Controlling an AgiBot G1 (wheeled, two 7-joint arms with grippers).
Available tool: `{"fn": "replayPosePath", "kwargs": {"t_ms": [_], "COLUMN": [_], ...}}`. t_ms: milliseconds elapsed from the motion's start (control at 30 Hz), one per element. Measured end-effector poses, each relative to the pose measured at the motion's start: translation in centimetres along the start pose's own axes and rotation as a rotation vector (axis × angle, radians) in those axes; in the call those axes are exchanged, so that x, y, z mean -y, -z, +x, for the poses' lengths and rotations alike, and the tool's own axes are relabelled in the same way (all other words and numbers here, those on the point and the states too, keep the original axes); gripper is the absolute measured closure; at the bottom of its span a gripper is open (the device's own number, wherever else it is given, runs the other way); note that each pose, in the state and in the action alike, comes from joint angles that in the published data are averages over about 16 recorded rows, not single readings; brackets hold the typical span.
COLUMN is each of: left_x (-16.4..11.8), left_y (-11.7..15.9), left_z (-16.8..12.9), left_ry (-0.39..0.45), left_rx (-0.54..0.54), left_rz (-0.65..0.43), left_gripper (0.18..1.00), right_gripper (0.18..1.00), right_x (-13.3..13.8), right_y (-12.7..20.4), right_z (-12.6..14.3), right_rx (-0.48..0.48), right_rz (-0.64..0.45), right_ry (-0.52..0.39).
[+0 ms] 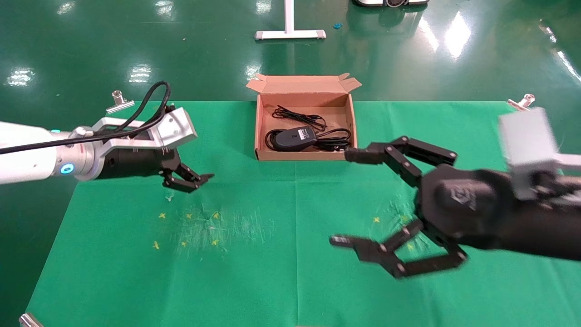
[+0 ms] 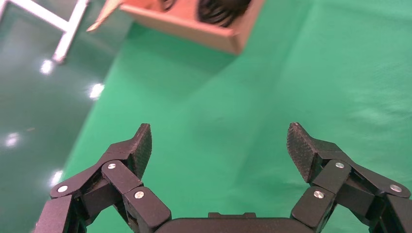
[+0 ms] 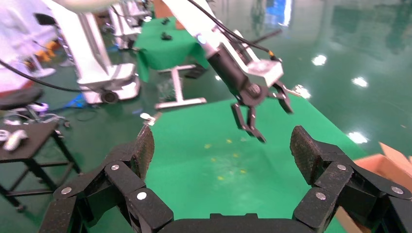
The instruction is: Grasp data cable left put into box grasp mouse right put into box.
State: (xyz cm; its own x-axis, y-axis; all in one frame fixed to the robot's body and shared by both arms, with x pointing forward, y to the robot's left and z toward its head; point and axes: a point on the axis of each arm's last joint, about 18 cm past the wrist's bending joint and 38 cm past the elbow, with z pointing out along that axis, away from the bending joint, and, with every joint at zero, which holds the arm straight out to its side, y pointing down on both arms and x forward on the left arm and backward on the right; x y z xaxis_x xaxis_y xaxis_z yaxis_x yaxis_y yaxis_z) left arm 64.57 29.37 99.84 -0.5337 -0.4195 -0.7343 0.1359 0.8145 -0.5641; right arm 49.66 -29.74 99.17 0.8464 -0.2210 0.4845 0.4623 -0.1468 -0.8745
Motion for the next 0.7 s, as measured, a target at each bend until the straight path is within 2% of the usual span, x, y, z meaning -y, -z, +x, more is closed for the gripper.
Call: {"fn": "replayPosePath", "kwargs": {"t_ms": [267,700], "left_x": [-0.3,0.1], "left_y": [0.8,3.6], "left_z": [2.6,5.9], "left_ry": [0.085,0.181], "left_rx": [-0.121,-0.286], "left_rz": [0.099,0.301], "left_gripper": [0.184,0.184], "right_gripper": [0.178,0.178], "right_x": [0.9,0.9], "right_y": [0.9,1.0], "right_z": [-1.5,-1.7], "right_rx": [0.041,0.046], "right_rz": [0.031,0.034], "right_ry": [-0.006,-0.007]}}
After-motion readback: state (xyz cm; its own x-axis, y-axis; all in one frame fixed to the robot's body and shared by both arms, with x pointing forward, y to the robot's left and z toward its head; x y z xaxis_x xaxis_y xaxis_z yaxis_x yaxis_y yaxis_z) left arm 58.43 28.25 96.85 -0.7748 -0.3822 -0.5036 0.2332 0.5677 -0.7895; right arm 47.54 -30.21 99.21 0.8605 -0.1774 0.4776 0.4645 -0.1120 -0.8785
